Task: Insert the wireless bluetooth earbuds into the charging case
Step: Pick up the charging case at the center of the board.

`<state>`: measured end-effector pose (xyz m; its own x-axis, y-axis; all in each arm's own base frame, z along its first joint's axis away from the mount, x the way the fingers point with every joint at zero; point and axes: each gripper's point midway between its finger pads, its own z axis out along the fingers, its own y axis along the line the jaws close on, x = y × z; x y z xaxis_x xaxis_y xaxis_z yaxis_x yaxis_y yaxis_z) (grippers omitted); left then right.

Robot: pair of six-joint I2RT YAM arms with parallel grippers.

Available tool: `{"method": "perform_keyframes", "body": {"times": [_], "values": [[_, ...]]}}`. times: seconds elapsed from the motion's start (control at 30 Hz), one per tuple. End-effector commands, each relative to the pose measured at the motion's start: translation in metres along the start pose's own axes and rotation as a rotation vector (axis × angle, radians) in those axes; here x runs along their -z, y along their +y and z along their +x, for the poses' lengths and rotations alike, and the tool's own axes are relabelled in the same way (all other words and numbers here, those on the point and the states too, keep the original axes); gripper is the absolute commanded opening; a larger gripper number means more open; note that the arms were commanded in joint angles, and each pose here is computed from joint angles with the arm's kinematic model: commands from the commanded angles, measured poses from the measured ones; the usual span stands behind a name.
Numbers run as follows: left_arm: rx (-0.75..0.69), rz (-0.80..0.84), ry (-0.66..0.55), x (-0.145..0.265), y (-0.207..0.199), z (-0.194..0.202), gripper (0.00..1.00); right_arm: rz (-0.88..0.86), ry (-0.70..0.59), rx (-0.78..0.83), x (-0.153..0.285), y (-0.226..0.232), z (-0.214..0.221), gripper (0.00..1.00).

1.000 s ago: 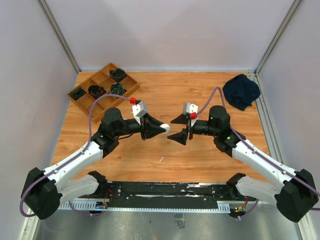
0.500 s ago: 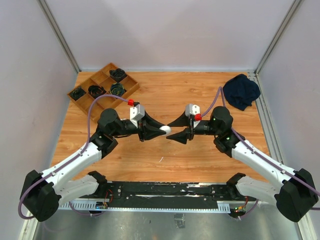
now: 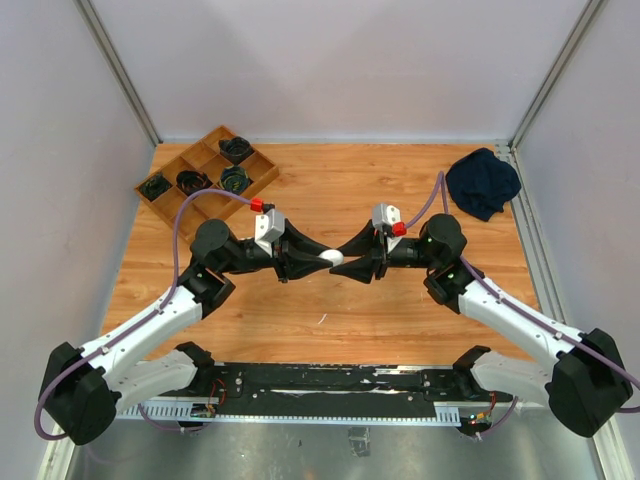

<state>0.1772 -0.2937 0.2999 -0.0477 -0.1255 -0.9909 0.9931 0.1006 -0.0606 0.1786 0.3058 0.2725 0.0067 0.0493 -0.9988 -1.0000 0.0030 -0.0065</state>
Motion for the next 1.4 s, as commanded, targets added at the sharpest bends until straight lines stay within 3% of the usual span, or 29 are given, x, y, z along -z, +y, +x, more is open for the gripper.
{"method": "perform_keyframes", "body": {"times": [0.0, 0.43, 0.57, 0.77, 0.93, 1.23, 1.37], "values": [[-0.017, 0.012, -0.025, -0.002, -0.004, -0.006, 0.12, -0.022, -0.038, 0.008, 0.000, 0.002, -0.008, 0.39], [-0.013, 0.001, -0.032, -0.003, -0.003, -0.005, 0.14, -0.025, -0.039, -0.015, -0.001, 0.001, -0.008, 0.27], [-0.002, -0.009, -0.027, -0.003, -0.001, -0.001, 0.22, -0.024, -0.037, -0.025, -0.002, 0.001, -0.006, 0.21], [0.016, -0.071, -0.039, 0.001, 0.005, -0.001, 0.49, -0.013, -0.034, -0.032, -0.001, 0.000, -0.003, 0.15], [0.011, -0.158, -0.041, 0.007, 0.016, -0.002, 0.64, -0.002, -0.035, -0.032, 0.000, -0.001, -0.002, 0.15], [0.021, -0.280, -0.028, 0.013, 0.035, -0.001, 0.69, -0.003, -0.037, -0.033, 0.000, -0.001, -0.002, 0.15], [0.013, -0.250, -0.016, 0.012, 0.030, 0.000, 0.69, 0.005, -0.036, -0.034, 0.000, -0.002, -0.002, 0.15]]}}
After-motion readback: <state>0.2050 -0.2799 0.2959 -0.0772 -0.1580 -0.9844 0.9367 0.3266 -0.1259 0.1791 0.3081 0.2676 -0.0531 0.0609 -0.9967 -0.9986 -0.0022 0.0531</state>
